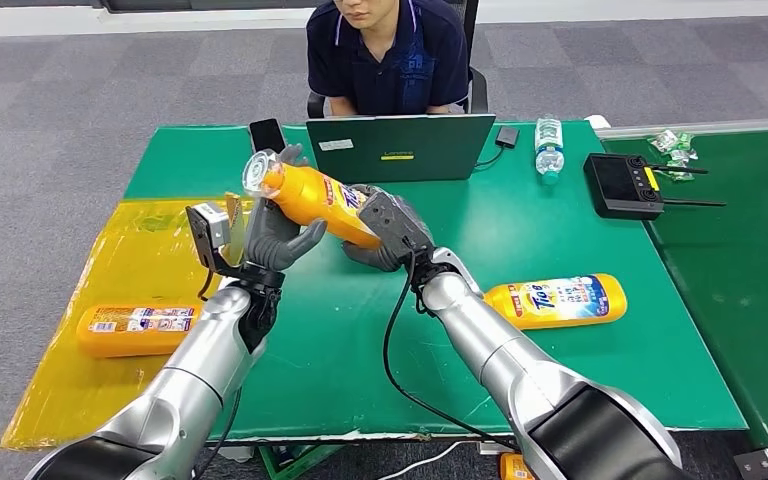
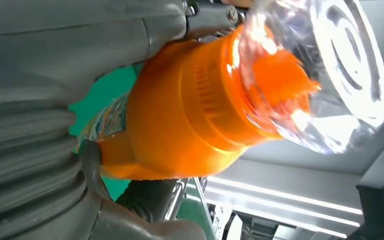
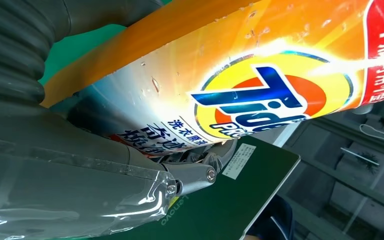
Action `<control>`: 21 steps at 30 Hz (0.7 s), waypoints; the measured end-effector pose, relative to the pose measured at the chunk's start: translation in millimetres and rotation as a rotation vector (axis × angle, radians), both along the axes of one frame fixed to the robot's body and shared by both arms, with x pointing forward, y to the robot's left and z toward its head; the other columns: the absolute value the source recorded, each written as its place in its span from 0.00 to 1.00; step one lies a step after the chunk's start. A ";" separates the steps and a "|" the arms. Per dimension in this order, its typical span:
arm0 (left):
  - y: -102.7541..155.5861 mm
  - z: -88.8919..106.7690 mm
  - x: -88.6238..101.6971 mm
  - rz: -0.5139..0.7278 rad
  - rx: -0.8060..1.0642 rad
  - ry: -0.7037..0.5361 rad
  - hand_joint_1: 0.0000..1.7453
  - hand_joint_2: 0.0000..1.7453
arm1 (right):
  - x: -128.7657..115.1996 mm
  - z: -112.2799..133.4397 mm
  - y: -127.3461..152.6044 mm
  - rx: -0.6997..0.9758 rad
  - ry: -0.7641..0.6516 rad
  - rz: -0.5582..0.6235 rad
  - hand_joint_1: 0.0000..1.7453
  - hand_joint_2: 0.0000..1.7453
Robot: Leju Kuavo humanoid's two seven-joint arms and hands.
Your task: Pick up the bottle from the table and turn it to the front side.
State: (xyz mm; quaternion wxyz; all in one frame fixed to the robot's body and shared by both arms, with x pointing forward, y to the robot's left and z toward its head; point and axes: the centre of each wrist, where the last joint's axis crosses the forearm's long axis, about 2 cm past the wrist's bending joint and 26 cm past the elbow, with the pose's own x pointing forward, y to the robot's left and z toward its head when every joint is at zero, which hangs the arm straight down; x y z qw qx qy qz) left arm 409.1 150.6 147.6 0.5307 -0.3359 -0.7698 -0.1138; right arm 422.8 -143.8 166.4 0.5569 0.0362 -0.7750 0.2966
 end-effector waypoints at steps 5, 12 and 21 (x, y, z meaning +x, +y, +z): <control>-3.7 -3.6 -2.5 -0.014 0.003 0.017 0.00 1.00 | 0.0 0.5 0.8 -0.009 0.000 0.000 1.00 1.00; -6.9 -4.4 -3.5 -0.018 -0.006 0.027 0.00 1.00 | 0.2 4.8 8.1 0.002 0.011 0.021 1.00 1.00; -8.8 -3.2 -3.6 -0.018 -0.032 0.031 0.00 1.00 | -2.0 7.4 19.3 0.033 0.026 0.048 1.00 1.00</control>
